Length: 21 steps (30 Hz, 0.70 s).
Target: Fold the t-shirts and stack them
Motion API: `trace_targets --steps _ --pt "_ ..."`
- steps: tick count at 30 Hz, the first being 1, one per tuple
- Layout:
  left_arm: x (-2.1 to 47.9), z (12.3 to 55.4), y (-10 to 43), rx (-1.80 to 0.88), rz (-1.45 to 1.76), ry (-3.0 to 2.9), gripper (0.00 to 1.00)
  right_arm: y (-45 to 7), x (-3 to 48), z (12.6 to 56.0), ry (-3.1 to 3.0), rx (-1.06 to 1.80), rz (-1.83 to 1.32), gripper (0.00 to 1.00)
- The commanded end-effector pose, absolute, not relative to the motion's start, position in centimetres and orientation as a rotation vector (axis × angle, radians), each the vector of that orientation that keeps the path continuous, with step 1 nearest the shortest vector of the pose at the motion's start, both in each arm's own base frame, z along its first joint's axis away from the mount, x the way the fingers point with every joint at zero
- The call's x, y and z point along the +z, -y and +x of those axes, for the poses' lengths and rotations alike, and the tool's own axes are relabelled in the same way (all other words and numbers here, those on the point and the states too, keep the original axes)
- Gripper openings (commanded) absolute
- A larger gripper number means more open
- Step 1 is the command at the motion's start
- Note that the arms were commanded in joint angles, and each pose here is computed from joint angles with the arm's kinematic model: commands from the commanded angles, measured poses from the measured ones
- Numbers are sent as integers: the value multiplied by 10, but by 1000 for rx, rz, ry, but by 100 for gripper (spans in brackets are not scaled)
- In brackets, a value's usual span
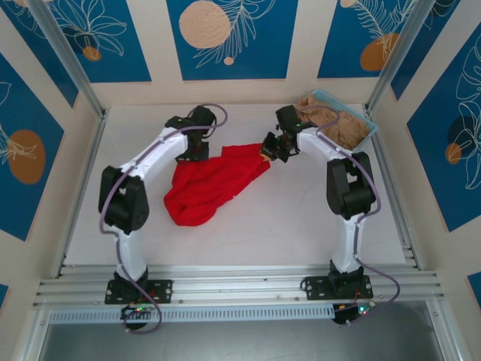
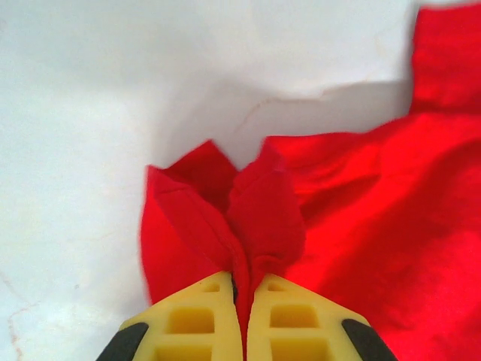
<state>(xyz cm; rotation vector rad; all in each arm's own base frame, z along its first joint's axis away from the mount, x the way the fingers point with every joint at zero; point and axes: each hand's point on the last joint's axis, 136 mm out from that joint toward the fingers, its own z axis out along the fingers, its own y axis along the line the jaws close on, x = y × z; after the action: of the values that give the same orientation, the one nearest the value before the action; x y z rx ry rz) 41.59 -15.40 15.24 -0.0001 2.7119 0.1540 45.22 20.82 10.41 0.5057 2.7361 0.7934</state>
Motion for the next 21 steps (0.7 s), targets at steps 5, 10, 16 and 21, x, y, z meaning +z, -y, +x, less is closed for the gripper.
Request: trace_targets --steps 5,10,16,21 --pt "224 415 142 76 -157 -2553 0 -214 231 459 -2468 848 285 0" --pt "278 413 131 39 -211 -2405 0 -210 301 457 -2316 853 211 0" --pt "350 404 110 31 -290 -2203 0 -189 384 449 -2115 853 169 0" --pt "411 387 87 30 -346 -2027 0 -179 445 431 -1967 862 88 0"
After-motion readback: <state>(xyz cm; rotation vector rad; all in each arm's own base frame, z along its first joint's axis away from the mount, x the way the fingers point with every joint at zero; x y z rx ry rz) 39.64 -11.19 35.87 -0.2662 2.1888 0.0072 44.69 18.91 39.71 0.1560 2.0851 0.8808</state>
